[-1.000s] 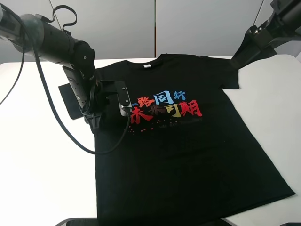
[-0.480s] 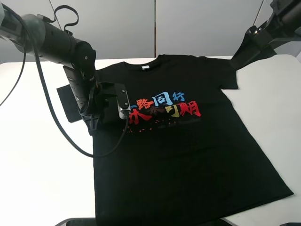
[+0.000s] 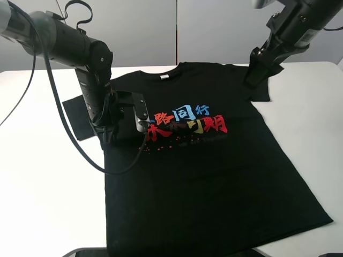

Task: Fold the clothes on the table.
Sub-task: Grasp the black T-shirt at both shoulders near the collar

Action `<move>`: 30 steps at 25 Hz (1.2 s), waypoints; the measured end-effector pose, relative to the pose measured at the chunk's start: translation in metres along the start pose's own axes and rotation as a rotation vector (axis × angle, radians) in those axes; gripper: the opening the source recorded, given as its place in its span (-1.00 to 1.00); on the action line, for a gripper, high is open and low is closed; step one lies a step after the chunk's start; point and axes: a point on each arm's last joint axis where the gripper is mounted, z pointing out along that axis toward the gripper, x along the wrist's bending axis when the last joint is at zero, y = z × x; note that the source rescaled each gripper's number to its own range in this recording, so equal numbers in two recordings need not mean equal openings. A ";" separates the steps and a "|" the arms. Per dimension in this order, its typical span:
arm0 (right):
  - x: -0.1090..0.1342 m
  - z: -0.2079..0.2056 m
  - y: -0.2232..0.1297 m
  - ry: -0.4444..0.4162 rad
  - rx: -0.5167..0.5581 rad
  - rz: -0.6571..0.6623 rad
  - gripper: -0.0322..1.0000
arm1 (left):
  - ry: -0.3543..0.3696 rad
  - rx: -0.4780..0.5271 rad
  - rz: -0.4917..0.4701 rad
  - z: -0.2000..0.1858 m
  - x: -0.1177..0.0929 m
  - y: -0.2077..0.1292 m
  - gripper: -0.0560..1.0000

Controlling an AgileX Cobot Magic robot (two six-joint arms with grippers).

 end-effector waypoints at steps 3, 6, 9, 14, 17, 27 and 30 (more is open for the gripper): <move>-0.007 0.023 0.006 -0.009 0.062 -0.125 1.00 | 0.001 -0.001 0.000 0.000 0.000 0.000 -0.89; -0.014 0.046 0.007 0.008 0.109 -0.281 1.00 | 0.001 -0.001 0.000 0.000 0.000 0.000 -0.89; -0.021 0.064 0.009 -0.004 0.113 -0.370 1.00 | -0.001 0.001 0.000 0.000 0.000 0.000 -0.89; -0.034 0.080 0.012 -0.083 0.123 -0.424 1.00 | -0.002 0.002 0.000 0.000 0.000 0.000 -0.89; -0.037 0.095 0.009 -0.068 0.152 -0.428 1.00 | -0.002 0.002 0.000 0.000 0.000 0.000 -0.89; -0.044 0.140 0.002 -0.023 0.216 -0.376 1.00 | -0.002 0.002 -0.002 0.000 0.000 0.000 -0.89; -0.044 0.146 0.000 -0.014 0.226 -0.369 1.00 | -0.002 0.002 -0.002 0.000 0.000 0.000 -0.89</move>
